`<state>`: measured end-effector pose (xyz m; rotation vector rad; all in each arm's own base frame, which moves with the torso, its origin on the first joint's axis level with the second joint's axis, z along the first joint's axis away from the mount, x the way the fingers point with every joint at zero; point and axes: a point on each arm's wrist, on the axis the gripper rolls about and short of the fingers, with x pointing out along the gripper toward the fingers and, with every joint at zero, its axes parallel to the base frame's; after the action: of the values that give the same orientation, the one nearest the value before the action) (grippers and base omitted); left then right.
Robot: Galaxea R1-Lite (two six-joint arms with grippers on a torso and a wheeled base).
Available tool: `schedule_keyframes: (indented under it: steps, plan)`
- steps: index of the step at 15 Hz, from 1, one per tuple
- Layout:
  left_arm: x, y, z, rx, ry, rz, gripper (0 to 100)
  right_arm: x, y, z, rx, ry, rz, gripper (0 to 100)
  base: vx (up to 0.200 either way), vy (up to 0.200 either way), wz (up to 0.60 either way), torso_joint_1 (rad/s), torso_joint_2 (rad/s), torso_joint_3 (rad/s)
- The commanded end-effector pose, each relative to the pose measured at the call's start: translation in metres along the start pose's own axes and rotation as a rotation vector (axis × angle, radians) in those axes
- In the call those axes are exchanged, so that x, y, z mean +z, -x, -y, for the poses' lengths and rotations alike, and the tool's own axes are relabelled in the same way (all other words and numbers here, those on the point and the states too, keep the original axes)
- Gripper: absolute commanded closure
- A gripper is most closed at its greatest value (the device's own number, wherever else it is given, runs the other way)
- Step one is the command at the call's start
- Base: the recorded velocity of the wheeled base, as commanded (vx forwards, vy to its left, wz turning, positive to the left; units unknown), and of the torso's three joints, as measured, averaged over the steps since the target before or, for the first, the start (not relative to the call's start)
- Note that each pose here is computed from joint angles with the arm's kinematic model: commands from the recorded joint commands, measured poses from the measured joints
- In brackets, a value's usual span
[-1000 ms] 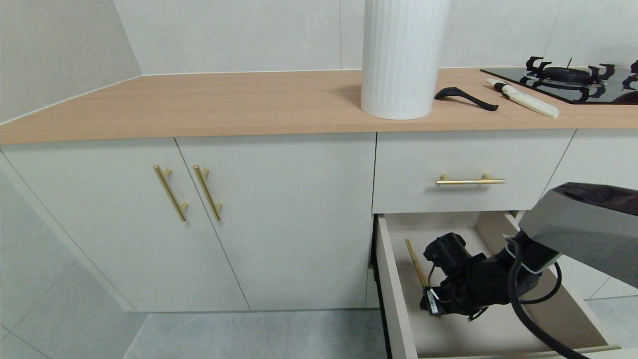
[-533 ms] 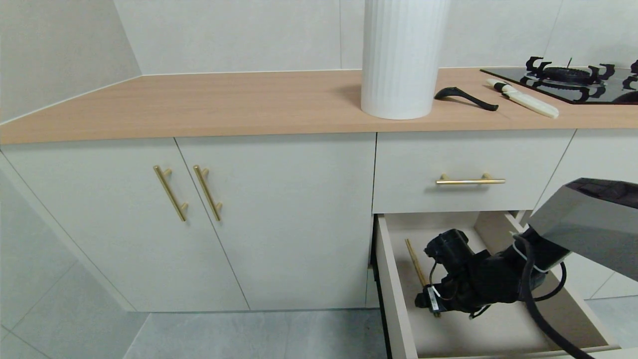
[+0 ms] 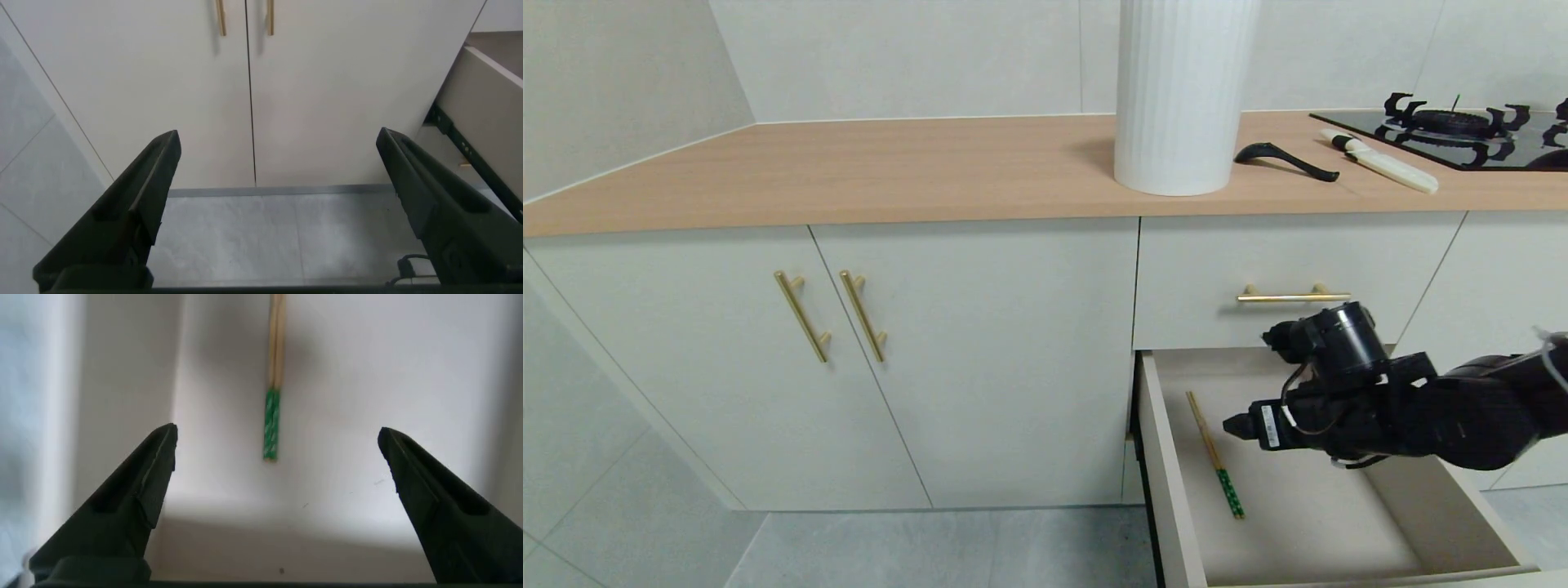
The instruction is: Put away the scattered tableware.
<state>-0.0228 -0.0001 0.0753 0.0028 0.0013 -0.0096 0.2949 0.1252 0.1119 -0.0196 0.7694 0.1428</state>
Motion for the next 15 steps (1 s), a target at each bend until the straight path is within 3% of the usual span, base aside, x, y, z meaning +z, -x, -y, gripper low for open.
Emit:
schedule_keyframes:
  steps: [1,8,15]
  plan:
    - [0.000,0.000,0.000,0.000,0.000,0.000,0,0.020,0.054,0.010,0.022,-0.013,0.162,0,0.000,0.000,0.00,0.000,0.00,0.000]
    - [0.000,0.000,0.000,0.000,0.000,0.000,0,0.032,0.115,0.027,0.002,0.016,0.340,0,0.000,0.000,0.00,0.000,0.00,0.000]
    - [0.000,0.000,0.000,0.000,0.000,0.000,0,0.034,0.116,0.031,-0.008,0.012,0.353,0,0.000,0.000,0.00,0.024,-0.09,-0.064]
